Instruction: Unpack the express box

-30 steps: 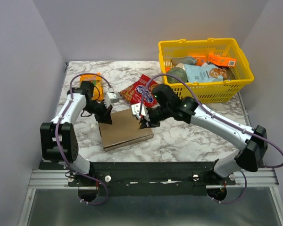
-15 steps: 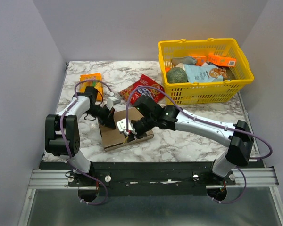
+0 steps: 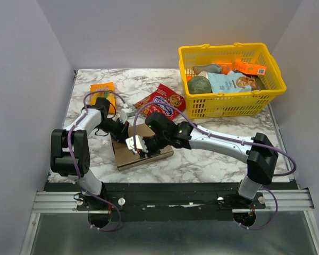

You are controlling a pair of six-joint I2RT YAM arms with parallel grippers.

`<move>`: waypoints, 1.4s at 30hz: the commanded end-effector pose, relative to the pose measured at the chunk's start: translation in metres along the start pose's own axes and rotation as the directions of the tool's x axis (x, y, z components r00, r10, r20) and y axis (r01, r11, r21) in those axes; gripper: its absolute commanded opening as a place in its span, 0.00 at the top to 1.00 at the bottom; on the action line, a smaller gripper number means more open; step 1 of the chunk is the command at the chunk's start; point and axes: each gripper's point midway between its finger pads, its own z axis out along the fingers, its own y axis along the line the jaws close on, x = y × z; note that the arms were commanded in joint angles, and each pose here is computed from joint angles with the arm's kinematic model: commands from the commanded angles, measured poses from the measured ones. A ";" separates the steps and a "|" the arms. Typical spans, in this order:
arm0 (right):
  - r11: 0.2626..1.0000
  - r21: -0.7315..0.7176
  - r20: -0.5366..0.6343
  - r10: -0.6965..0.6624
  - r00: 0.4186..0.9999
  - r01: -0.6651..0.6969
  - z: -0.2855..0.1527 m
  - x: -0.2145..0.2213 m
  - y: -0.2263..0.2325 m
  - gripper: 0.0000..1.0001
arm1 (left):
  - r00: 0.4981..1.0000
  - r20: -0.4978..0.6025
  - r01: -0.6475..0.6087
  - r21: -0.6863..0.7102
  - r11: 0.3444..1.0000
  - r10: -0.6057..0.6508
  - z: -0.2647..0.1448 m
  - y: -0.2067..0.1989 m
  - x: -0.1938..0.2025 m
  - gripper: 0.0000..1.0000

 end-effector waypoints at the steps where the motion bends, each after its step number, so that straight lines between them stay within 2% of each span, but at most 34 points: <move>1: 1.000 0.009 -0.008 -0.001 1.000 0.001 0.005 0.000 -0.003 1.00 | 0.998 -0.048 -0.051 -0.045 0.998 0.049 0.015 0.021 0.014 1.00; 10: 1.000 -0.012 -0.035 0.010 0.999 -0.010 0.011 0.008 0.002 1.00 | 0.998 -0.049 -0.046 -0.041 0.998 0.044 0.017 0.022 0.015 1.00; 20: 1.000 0.014 -0.132 0.028 0.991 -0.026 0.013 0.032 -0.001 0.99 | 0.997 -0.057 -0.046 -0.043 0.998 0.044 0.018 0.025 0.016 1.00; 30: 0.999 0.003 -0.235 0.039 0.971 -0.040 -0.014 0.058 0.017 1.00 | 0.988 -0.105 -0.115 -0.031 0.993 0.111 0.024 0.029 0.027 1.00; 35: 0.999 0.016 -0.273 0.046 0.961 -0.043 -0.031 0.071 0.016 1.00 | 0.976 -0.146 -0.169 -0.035 0.985 0.162 0.027 0.034 0.035 1.00; 42: 0.999 0.027 -0.323 0.031 0.946 -0.024 -0.055 0.095 0.011 1.00 | 0.970 -0.172 -0.179 -0.032 0.983 0.171 0.028 0.038 0.036 1.00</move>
